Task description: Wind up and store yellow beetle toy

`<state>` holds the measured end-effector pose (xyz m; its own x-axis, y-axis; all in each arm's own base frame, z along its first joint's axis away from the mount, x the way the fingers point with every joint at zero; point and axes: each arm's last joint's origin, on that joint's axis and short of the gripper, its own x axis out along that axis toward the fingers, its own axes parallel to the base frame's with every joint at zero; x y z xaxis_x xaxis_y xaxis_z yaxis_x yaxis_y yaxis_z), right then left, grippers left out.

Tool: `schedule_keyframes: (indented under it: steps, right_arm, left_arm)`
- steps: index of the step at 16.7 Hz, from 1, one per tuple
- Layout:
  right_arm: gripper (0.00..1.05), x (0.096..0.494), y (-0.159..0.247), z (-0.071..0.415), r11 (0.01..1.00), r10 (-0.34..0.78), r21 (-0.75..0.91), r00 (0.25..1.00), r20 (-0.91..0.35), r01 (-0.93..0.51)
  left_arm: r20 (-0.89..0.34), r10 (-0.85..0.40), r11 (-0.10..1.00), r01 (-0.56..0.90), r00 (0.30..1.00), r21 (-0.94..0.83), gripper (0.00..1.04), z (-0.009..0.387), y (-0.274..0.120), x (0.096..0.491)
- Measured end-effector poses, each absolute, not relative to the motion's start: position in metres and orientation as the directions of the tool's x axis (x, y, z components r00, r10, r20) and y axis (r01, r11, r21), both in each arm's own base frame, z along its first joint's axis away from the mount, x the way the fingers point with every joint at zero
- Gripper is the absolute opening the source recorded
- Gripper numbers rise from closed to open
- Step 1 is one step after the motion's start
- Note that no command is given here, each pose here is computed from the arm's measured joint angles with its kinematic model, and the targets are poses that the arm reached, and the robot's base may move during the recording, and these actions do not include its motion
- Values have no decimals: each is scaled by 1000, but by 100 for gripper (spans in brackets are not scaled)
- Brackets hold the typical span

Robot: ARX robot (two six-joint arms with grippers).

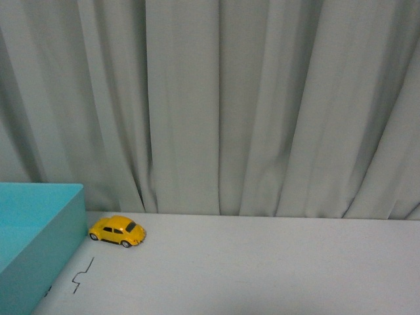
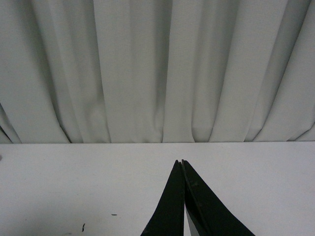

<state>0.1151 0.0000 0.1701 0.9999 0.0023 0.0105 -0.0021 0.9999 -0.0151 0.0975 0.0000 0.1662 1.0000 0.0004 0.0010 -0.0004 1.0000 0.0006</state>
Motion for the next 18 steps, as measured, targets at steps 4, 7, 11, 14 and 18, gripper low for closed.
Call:
schedule_keyframes:
  steps: [4,7,11,14,18]
  right_arm:
    - [2,109,0,170,1000,2,-15,1000,12,-2]
    - [2,97,0,167,1000,0,-15,1000,6,0]
    - [9,97,0,167,1000,0,-15,1000,5,0]
    - [40,97,0,167,1000,0,-15,1000,5,0]
    - [74,97,0,167,1000,0,-15,1000,5,0]
  left_arm:
    - [1,0,1000,0,1000,1,98,166,0,97]
    - [1,0,1000,0,1000,1,98,166,0,97]
    - [1,0,1000,0,1000,1,98,166,0,97]
    - [1,0,1000,0,1000,1,98,166,0,97]
    - [1,0,1000,0,1000,1,98,166,0,97]
